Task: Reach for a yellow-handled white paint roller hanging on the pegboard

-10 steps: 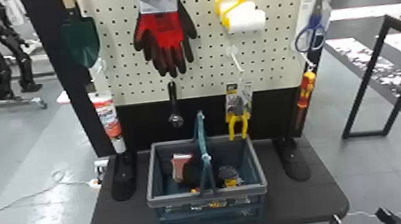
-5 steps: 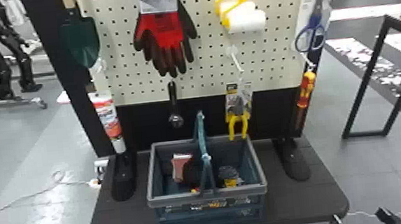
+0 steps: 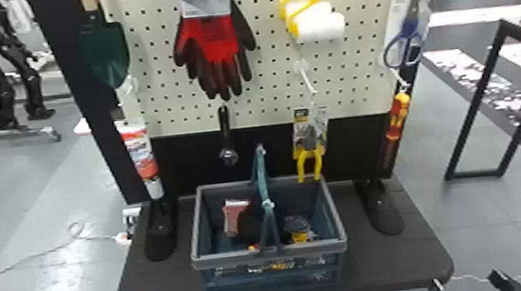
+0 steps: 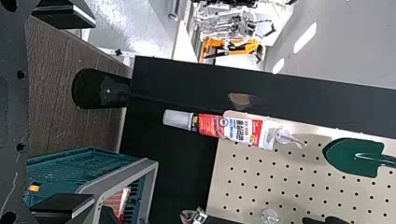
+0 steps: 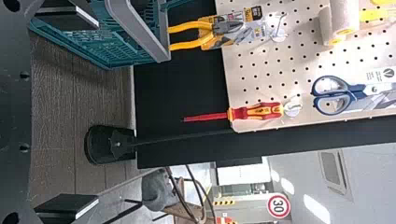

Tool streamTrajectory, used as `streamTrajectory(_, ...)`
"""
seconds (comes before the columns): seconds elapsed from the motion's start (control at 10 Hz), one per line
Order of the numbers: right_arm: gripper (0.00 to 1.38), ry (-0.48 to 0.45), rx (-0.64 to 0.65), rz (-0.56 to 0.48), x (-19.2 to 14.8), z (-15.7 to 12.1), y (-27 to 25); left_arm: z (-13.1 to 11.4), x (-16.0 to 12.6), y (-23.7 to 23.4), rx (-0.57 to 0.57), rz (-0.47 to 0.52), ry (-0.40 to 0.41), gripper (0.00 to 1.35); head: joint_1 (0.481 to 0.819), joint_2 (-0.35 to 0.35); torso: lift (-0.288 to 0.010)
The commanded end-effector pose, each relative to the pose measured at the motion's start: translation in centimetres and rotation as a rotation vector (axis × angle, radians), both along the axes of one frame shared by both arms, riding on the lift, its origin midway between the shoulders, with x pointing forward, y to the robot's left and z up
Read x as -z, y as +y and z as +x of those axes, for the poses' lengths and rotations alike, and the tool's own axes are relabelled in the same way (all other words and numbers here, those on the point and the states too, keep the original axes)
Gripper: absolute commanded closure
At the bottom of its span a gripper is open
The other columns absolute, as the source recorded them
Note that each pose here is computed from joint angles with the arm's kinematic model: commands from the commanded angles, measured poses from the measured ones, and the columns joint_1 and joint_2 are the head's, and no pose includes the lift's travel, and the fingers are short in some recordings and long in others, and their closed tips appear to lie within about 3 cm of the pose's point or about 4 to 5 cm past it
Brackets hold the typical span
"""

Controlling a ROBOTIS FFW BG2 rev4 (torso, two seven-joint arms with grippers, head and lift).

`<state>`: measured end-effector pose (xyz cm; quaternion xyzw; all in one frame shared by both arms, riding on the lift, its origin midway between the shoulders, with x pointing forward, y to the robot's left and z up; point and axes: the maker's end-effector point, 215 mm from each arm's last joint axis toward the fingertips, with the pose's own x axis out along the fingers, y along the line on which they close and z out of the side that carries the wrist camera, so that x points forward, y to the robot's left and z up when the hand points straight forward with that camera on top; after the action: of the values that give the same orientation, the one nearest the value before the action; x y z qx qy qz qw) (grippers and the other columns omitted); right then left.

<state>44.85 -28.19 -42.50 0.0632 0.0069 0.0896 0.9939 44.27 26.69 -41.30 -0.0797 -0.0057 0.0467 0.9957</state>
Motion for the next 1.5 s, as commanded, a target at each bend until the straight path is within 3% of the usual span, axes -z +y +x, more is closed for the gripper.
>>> streamTrajectory(0.0,0.0,0.0,0.002,0.005,0.03,-0.01,0.14,0.0,0.0,0.0,0.0,0.0,0.0,0.0,0.549,0.0,-0.1)
streamTrajectory(1.4,0.0,0.0,0.002,0.005,0.03,-0.01,0.14,0.0,0.0,0.0,0.0,0.0,0.0,0.0,0.549,0.0,-0.1)
